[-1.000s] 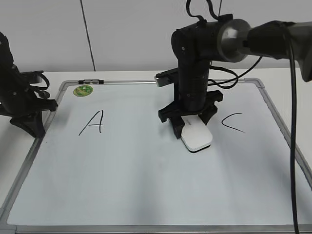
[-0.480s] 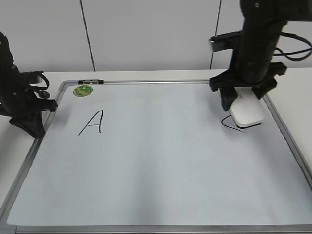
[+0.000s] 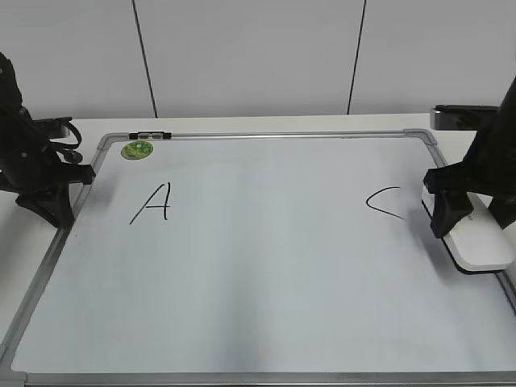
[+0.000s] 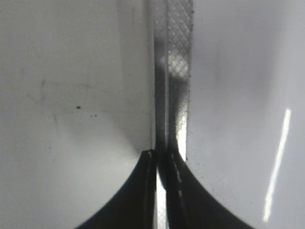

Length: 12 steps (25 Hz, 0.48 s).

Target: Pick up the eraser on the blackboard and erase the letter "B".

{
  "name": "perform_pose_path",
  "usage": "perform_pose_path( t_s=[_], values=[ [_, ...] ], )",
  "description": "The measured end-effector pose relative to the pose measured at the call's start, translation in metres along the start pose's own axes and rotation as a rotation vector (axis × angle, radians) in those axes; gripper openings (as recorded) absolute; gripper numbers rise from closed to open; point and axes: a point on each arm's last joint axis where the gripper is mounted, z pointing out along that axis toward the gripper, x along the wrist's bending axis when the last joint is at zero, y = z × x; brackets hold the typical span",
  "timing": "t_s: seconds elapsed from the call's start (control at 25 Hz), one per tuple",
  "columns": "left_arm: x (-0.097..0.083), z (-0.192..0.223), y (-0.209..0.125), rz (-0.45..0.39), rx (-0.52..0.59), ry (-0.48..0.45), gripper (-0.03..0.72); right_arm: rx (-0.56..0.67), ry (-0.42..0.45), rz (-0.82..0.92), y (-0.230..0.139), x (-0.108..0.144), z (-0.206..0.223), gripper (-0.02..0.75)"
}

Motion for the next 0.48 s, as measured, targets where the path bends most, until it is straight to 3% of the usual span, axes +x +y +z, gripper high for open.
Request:
perform_pose_path(
  t_s=[0.2, 0.48],
  values=[
    [0.0, 0.0, 0.0, 0.0, 0.0, 0.0, 0.02, 0.009, 0.019, 0.027, -0.002, -0.017, 0.004, 0.515],
    [0.0, 0.0, 0.0, 0.0, 0.0, 0.0, 0.02, 0.039, 0.024, 0.031, 0.0, -0.02, 0.014, 0.515]
  ],
)
